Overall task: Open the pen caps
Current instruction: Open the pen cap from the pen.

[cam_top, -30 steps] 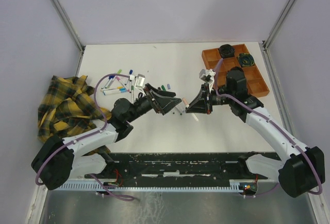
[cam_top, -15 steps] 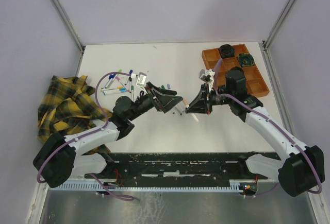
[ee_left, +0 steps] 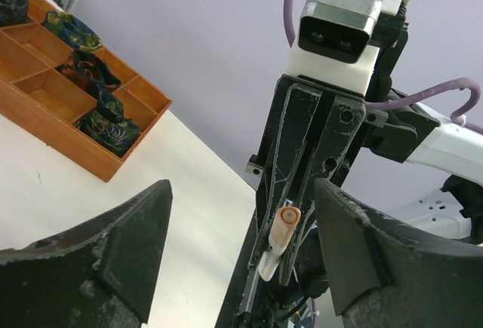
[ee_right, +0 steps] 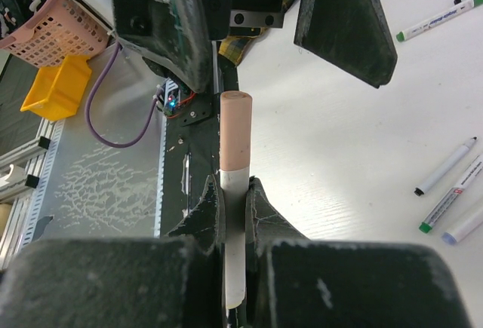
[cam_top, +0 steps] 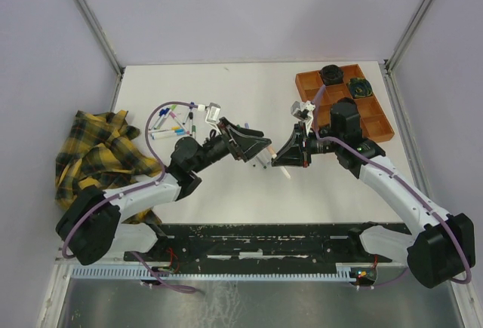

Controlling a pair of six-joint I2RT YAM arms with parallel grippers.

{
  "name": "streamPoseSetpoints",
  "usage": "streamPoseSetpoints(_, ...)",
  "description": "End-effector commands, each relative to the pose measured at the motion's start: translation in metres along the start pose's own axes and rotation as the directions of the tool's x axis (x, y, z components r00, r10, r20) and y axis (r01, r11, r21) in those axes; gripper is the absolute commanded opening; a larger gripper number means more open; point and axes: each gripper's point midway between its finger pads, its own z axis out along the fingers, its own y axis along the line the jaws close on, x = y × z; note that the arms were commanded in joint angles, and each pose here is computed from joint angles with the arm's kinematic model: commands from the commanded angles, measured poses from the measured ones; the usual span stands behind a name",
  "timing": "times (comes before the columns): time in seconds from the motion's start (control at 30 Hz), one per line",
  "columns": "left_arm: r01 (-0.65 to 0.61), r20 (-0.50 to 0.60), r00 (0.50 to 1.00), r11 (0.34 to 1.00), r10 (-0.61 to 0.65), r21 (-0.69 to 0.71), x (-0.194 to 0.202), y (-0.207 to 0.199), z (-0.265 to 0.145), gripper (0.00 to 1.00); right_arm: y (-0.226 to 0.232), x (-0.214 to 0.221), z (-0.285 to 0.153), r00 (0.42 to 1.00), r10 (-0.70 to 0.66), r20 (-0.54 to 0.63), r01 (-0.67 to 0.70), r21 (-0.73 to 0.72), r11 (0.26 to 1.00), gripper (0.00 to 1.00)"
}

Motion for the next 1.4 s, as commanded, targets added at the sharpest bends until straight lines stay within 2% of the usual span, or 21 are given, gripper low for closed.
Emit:
streamPoseSetpoints(0.0,-0.015,0.022,1.000,0.994,0.012,0.108,-0.010,-0.019,0.008,0.77,0.008,-0.023,-0.001,0.997,-0.074,0.036,0.075,-0.027,0.997,0.00)
streamPoseSetpoints(0.07,0.013,0.015,1.000,0.991,-0.015,0.137,-0.006,-0.022,0.008,0.69,0.007,-0.024,-0.001,0.997,-0.069,0.040,0.070,-0.027,0.997,0.00)
streamPoseSetpoints(0.2,0.036,0.016,0.999,0.983,-0.039,0.179,0.000,-0.027,0.007,0.61,0.005,-0.023,0.000,0.998,-0.054,0.041,0.055,-0.027,0.998,0.00)
streamPoseSetpoints(0.4,0.016,0.023,1.000,0.982,-0.021,0.190,0.006,-0.034,0.009,0.60,0.000,-0.022,0.002,0.999,-0.027,0.037,0.028,-0.019,0.999,0.00)
streamPoseSetpoints(0.57,0.016,0.009,1.000,0.982,-0.018,0.190,0.013,-0.035,0.009,0.50,0.000,-0.022,0.003,0.999,-0.021,0.041,0.022,-0.016,1.000,0.00)
streamPoseSetpoints(0.7,0.020,-0.002,1.000,0.982,-0.020,0.188,0.018,-0.035,0.011,0.46,-0.001,-0.022,0.003,0.999,-0.016,0.043,0.016,-0.014,1.000,0.00)
streamPoseSetpoints(0.93,0.011,-0.006,1.000,0.981,-0.010,0.191,0.020,-0.036,0.014,0.31,-0.001,-0.023,0.003,0.999,-0.010,0.046,0.011,-0.015,1.000,0.00)
streamPoseSetpoints(1.03,-0.007,0.004,1.000,0.982,0.006,0.188,0.018,-0.035,0.015,0.15,-0.002,-0.022,0.004,0.999,-0.004,0.048,0.005,-0.015,1.000,0.00)
streamPoseSetpoints(1.1,-0.036,0.037,0.999,0.983,0.030,0.181,0.010,-0.036,0.016,0.03,-0.002,-0.021,0.004,0.999,0.001,0.048,0.000,-0.016,1.000,0.00)
streamPoseSetpoints(1.23,-0.137,0.154,0.980,0.986,0.122,0.094,-0.031,-0.033,0.021,0.03,-0.006,-0.018,0.006,0.999,0.016,0.041,-0.015,-0.016,1.000,0.00)
streamPoseSetpoints(1.37,-0.228,0.313,0.924,0.974,0.221,-0.017,-0.098,-0.032,0.024,0.03,-0.008,-0.014,0.009,0.999,0.036,0.029,-0.035,-0.025,0.999,0.00)
